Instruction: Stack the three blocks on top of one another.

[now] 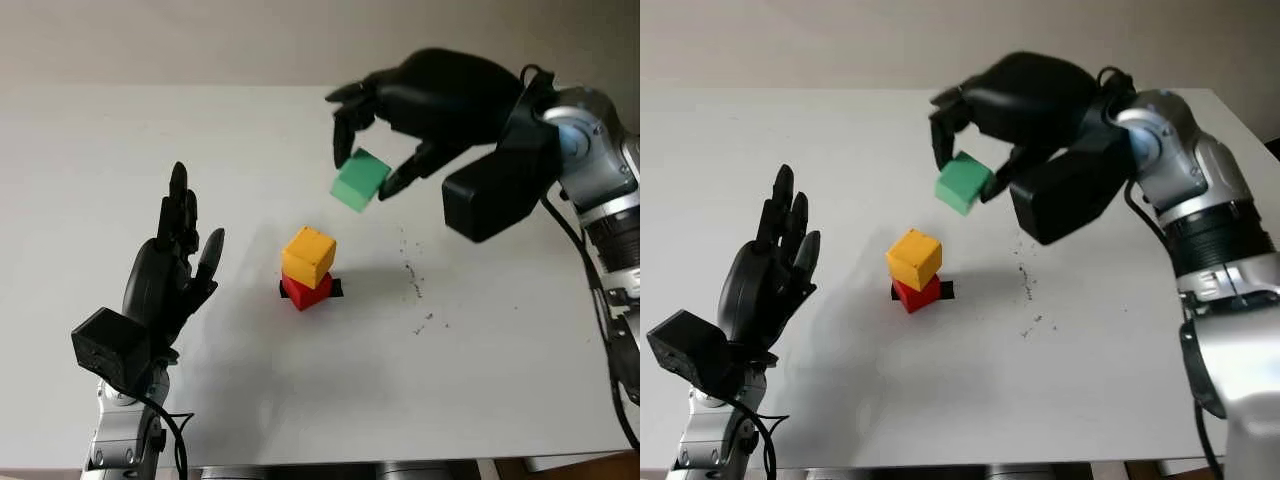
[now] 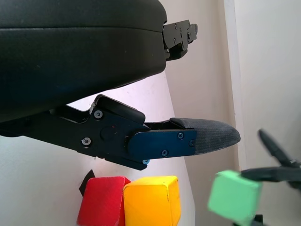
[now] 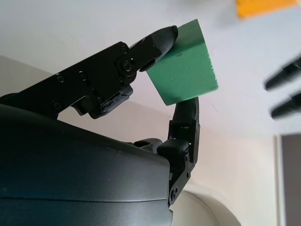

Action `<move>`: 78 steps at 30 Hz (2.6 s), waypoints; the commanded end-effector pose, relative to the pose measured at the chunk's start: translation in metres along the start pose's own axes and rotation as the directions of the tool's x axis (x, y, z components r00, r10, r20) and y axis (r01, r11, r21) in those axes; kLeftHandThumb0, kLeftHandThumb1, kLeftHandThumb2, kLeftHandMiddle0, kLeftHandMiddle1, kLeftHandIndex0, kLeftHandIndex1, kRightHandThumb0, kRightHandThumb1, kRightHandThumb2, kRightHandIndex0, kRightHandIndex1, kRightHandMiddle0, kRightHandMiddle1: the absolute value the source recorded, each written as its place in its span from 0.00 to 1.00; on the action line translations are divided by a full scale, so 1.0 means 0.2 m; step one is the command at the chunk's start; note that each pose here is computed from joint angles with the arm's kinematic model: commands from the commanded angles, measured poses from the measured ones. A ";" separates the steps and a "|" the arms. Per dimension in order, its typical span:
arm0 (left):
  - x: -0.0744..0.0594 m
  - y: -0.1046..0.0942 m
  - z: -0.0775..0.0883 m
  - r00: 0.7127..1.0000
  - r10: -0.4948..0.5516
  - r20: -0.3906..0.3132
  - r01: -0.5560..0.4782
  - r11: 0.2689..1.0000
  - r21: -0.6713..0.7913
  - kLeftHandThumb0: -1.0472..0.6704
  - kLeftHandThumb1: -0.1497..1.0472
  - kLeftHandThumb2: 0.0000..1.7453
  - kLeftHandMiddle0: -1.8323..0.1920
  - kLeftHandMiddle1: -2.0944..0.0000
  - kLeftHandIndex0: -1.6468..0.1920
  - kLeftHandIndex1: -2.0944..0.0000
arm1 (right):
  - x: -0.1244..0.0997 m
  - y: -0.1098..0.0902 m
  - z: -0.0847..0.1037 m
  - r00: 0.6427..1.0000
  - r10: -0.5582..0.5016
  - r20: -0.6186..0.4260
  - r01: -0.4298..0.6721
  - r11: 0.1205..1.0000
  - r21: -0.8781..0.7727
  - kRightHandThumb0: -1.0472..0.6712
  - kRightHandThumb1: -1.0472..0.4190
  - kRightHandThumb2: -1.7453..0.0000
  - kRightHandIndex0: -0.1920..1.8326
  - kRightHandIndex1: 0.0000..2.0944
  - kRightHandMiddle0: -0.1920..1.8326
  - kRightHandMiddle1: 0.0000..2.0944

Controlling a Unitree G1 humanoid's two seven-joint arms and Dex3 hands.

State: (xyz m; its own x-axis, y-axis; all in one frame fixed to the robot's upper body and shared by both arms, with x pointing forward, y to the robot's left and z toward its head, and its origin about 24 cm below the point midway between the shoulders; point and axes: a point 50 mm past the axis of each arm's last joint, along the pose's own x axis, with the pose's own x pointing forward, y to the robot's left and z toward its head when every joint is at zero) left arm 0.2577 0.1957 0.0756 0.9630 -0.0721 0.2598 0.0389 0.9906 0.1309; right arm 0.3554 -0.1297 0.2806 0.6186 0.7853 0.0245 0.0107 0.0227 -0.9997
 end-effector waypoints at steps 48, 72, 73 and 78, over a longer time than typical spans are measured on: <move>0.02 0.02 0.02 1.000 0.010 0.020 -0.010 1.000 0.015 0.13 1.00 0.31 1.00 0.98 1.00 0.99 | 0.17 0.19 0.05 0.941 0.320 0.111 -0.334 0.815 0.474 0.34 0.10 0.97 0.22 0.02 0.28 0.73; 0.01 0.03 0.03 1.000 0.001 0.012 -0.002 1.000 0.026 0.14 1.00 0.31 1.00 0.99 1.00 1.00 | 0.17 0.28 0.03 0.936 0.346 0.067 -0.336 0.818 0.467 0.36 0.09 0.97 0.21 0.02 0.27 0.73; 0.01 0.03 0.03 1.000 -0.001 0.011 0.001 1.000 0.026 0.14 1.00 0.31 1.00 0.99 1.00 1.00 | 0.16 0.28 0.02 0.937 0.344 0.067 -0.334 0.818 0.468 0.35 0.10 0.97 0.21 0.02 0.27 0.73; 0.01 0.03 0.03 1.000 0.002 0.007 -0.002 1.000 0.018 0.14 1.00 0.29 1.00 0.99 1.00 0.99 | 0.16 0.27 0.02 0.938 0.342 0.060 -0.331 0.830 0.449 0.35 0.12 0.97 0.15 0.01 0.15 0.55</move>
State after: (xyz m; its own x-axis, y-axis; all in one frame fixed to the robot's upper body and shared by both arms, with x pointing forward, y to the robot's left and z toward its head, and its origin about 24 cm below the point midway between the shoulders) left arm 0.2590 0.2004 0.0803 0.9642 -0.0696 0.2559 0.0331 0.9890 0.1445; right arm 0.3722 -0.0971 0.2278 0.5268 0.7887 -0.3169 -0.5577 0.0393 -0.8291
